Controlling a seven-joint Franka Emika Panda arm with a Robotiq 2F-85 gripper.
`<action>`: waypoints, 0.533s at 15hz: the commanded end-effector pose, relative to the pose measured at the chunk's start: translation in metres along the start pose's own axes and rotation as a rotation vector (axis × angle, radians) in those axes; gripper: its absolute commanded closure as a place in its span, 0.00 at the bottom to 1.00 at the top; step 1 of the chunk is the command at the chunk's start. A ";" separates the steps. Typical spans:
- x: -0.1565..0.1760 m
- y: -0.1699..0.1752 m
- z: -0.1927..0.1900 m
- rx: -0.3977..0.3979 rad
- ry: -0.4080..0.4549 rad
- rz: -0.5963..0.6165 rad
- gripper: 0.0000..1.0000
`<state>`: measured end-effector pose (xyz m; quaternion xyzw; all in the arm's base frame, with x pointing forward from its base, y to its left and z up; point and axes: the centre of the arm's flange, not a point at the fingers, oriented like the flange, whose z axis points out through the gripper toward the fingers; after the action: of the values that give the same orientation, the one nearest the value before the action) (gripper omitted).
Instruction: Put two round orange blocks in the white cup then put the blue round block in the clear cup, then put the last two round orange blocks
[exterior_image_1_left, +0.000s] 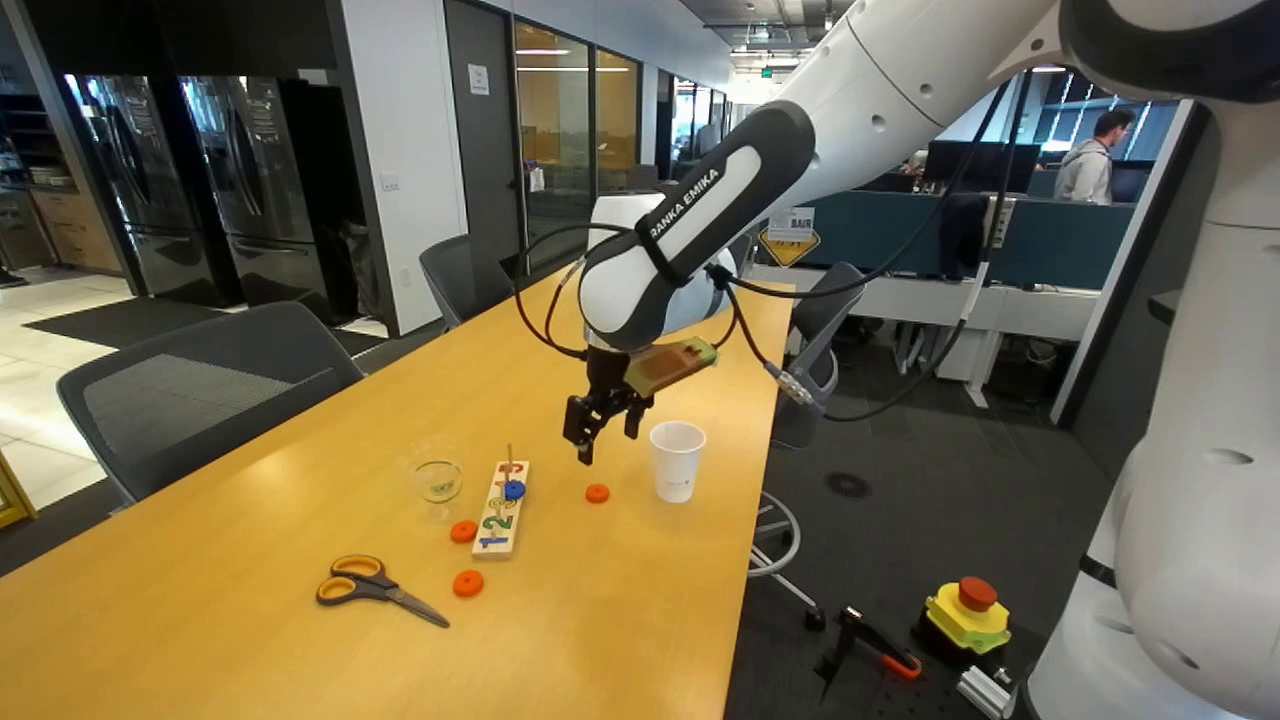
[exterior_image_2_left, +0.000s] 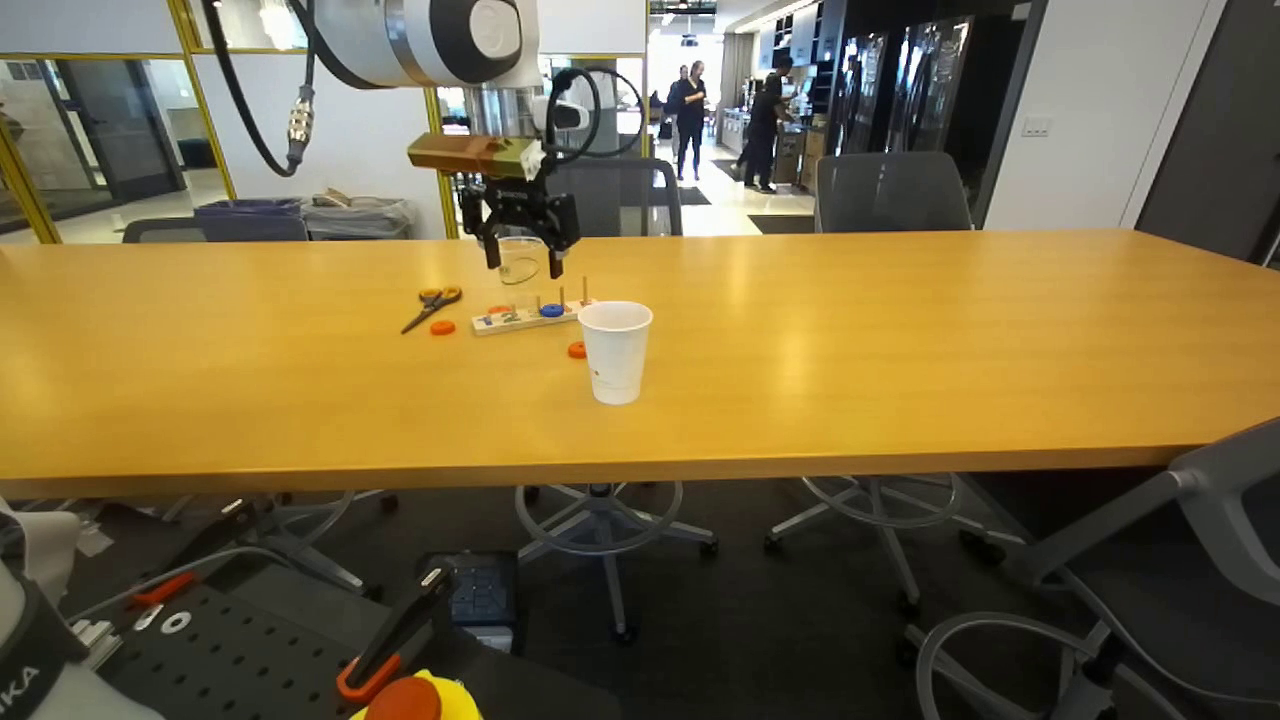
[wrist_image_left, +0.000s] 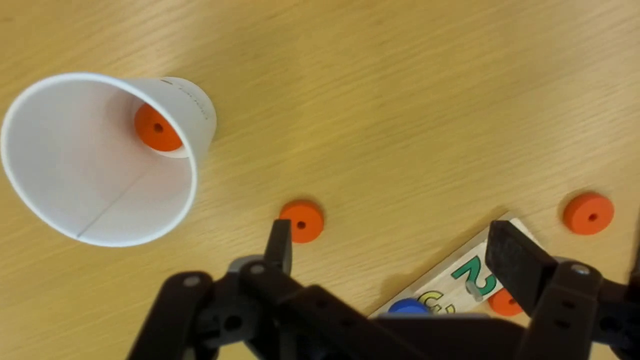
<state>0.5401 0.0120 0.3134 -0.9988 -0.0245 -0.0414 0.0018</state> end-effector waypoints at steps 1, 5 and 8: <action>0.011 0.004 0.024 0.054 -0.022 -0.196 0.00; 0.031 0.005 0.054 0.089 -0.083 -0.417 0.00; 0.047 0.006 0.076 0.075 -0.114 -0.522 0.00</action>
<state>0.5613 0.0122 0.2537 -0.9717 -0.2346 0.0047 0.0275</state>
